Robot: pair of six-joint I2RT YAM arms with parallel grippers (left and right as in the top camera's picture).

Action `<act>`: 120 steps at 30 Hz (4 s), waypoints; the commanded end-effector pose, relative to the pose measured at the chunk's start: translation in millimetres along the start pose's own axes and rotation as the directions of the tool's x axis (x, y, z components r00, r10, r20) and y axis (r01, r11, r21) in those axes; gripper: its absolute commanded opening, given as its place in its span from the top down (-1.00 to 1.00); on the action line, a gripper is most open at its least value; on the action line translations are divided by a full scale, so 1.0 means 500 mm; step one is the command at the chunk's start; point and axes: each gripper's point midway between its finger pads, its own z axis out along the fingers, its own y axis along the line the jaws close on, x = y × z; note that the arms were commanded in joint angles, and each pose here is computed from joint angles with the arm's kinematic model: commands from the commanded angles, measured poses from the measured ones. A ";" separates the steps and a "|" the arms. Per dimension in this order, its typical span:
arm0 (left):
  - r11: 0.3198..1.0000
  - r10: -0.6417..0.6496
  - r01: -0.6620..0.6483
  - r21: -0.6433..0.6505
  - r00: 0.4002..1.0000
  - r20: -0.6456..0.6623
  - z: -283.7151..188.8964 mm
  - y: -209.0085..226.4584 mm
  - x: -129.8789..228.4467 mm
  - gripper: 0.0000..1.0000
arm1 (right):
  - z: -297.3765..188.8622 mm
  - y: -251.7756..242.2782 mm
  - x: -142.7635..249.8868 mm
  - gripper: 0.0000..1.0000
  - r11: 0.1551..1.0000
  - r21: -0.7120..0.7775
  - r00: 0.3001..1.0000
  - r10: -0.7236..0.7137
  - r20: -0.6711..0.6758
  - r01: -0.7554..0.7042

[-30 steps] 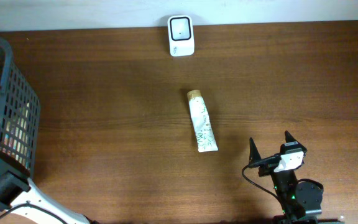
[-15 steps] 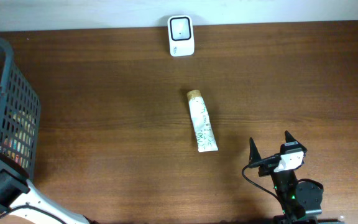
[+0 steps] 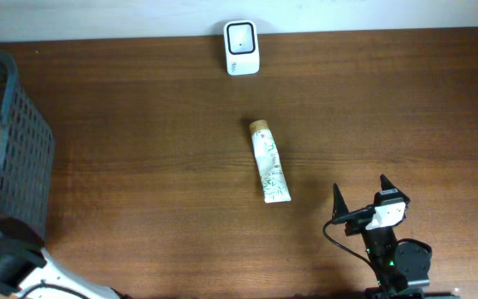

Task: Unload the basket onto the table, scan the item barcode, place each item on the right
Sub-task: 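Grasp the yellow snack bag in the basket and place it beside the tube, then take the orange-wrapped biscuit pack from the basket and lay it left of the bag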

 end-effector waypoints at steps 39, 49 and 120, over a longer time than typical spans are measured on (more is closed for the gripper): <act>0.899 0.295 -0.316 0.304 0.949 0.114 0.004 -0.771 0.210 -0.98 | 0.001 -0.003 0.007 -0.97 1.000 0.006 1.000 0.005 -0.005 -0.005; 0.959 0.062 0.030 -0.281 0.948 0.312 -0.179 -0.129 -0.006 -0.99 | 0.001 -0.003 0.007 -0.97 1.000 0.006 1.000 0.005 -0.005 -0.005; 0.926 0.362 -0.237 0.292 0.773 -0.520 0.368 -0.714 0.543 -0.11 | 0.001 -0.003 0.007 -0.97 1.000 0.006 1.000 0.005 -0.005 -0.005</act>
